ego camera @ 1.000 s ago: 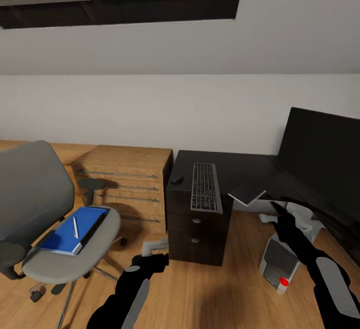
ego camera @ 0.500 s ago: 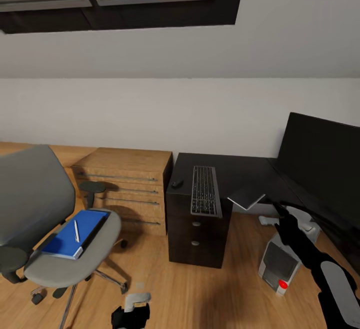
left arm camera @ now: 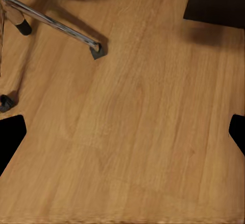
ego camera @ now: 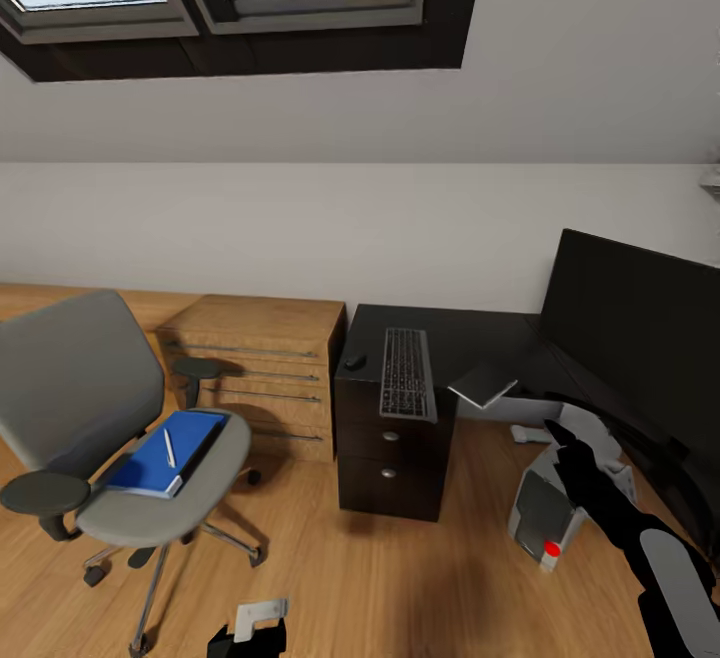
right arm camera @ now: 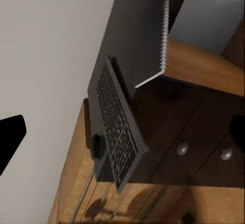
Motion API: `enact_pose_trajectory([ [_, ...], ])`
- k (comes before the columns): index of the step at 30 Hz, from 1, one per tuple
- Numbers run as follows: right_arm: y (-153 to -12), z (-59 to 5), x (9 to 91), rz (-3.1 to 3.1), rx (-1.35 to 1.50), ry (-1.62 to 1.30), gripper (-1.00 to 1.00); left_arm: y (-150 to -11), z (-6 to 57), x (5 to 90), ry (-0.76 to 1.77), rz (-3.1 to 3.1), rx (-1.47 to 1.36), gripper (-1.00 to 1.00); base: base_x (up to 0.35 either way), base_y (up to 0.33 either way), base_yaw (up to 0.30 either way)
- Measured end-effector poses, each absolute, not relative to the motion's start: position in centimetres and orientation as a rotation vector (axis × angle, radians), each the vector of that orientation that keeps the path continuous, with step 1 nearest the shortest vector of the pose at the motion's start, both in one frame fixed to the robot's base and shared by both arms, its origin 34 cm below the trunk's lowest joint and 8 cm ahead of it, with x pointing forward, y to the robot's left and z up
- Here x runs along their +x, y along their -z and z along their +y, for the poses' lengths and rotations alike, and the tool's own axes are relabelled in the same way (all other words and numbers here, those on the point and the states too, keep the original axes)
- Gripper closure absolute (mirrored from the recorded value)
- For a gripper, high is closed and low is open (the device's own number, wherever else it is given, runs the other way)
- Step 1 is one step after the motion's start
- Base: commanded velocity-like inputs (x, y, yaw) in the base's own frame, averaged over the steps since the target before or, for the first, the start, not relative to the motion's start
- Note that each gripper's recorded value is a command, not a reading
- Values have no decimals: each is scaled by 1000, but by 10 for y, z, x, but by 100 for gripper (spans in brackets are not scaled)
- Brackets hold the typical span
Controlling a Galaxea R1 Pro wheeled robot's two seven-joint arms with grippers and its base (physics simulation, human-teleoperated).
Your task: In the bedroom, organize the workspace by keeping the computer under the desk, ensuring the monitor is on the desk, placing the keyboard on the desk next to the monitor, placing the mouse on the desk next to the keyboard, moving the folder from the swivel chair onto the desk next to the mouse, stacking the notebook on top of the folder with the pen on top of the notebook, and positioning the swivel chair next to the desk.
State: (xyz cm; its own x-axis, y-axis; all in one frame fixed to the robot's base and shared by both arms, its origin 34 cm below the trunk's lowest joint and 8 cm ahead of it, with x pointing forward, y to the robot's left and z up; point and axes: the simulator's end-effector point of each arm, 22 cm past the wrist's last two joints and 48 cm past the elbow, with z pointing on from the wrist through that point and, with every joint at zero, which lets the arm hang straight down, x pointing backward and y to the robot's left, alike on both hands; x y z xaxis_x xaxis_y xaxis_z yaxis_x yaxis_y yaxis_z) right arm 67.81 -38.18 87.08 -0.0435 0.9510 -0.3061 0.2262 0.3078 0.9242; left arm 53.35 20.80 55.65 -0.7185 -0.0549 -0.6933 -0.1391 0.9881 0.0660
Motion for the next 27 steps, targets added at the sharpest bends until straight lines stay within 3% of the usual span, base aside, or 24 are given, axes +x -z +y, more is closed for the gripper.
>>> enact_pose_trajectory([
  [11, -884, -381, 678, 1531, 1136, -846, -100, -573, 210, 531, -151, 2379, -135, -100, -334, -40, 0],
  [21, -900, -382, 678, 1533, 1137, -840, -100, -589, 211, 531, -153, 2380, -135, -100, -301, -202, -6],
  [27, -907, -383, 678, 1550, 1122, -810, -100, -598, 211, 531, -151, 2380, -135, -100, -295, -206, -180],
])
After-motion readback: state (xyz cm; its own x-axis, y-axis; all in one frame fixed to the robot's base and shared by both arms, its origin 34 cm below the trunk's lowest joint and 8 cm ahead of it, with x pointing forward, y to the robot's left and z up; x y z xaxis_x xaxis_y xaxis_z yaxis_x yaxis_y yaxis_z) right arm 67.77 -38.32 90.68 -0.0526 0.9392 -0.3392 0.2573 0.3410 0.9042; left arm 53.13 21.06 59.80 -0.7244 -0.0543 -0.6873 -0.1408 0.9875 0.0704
